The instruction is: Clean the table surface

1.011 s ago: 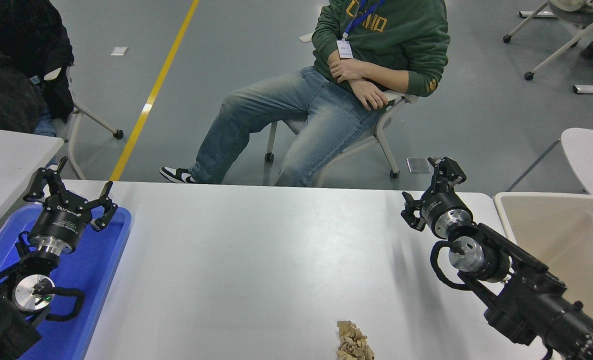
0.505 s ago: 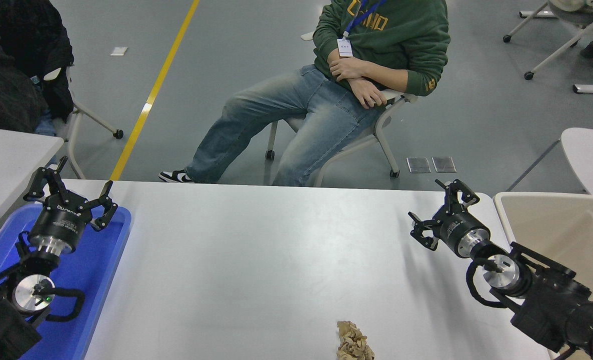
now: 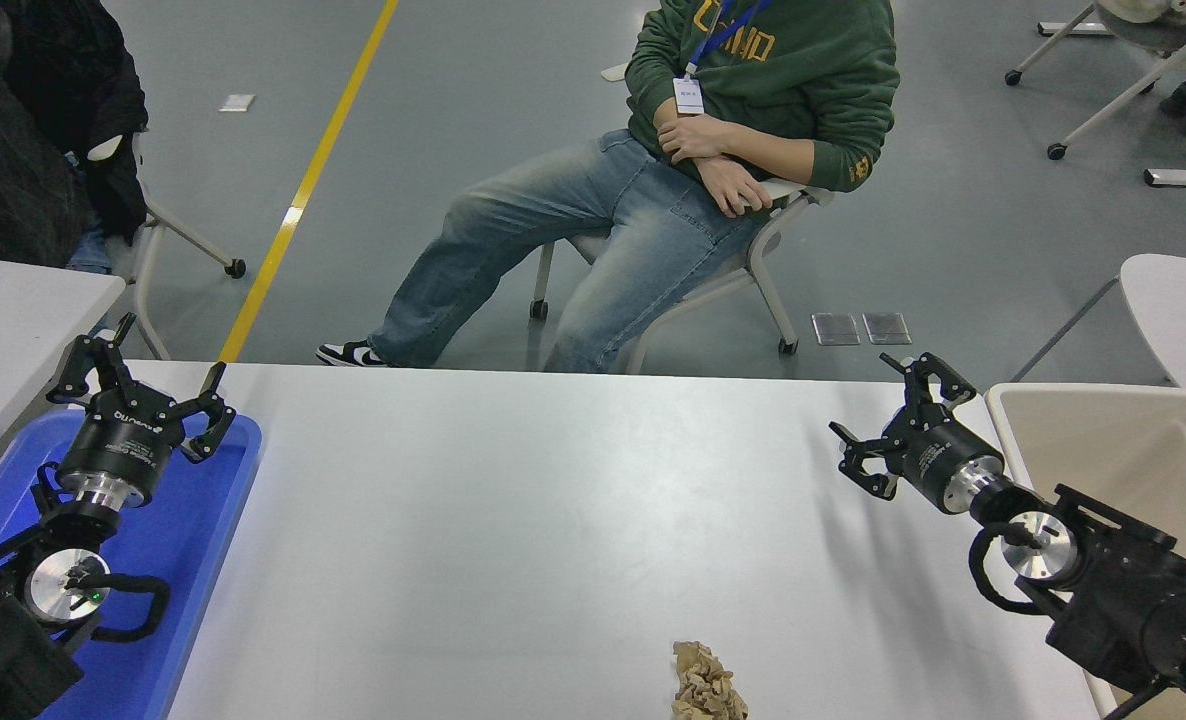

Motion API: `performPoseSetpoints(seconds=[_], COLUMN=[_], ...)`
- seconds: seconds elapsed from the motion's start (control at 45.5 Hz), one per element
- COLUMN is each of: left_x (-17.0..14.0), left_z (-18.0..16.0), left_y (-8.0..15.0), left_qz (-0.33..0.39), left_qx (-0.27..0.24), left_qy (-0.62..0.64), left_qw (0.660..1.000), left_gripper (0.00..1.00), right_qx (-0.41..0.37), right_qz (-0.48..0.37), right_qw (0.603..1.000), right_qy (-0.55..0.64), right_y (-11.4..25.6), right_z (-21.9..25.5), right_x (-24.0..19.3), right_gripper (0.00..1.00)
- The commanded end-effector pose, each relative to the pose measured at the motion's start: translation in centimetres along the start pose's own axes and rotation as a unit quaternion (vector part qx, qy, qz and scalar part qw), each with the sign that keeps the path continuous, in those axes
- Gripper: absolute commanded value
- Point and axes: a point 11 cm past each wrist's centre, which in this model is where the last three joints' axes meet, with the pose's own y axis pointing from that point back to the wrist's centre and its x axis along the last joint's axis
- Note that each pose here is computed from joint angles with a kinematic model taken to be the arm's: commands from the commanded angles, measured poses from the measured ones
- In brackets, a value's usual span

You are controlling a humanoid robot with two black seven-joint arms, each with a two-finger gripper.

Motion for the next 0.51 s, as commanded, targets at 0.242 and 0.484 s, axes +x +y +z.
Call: performPoseSetpoints(seconds=[0.242,0.484], left_x=[0.0,0.0], left_z=[0.0,0.0], left_y=[0.0,0.0], left_qz=[0.0,0.0], left_qx=[-0.001,0.0], left_qy=[0.0,0.0], left_qw=[1.0,1.0], left_gripper=[1.0,1.0], right_qx=[0.029,0.035], right_qz=[0.023,0.019], right_qw=[0.999,0.999], right_qy=[-0.027,-0.029], right_y=[-0.6,-0.6], right_z=[-0.9,-1.8], right_x=[-0.4,-0.9], right_gripper=[1.0,1.0])
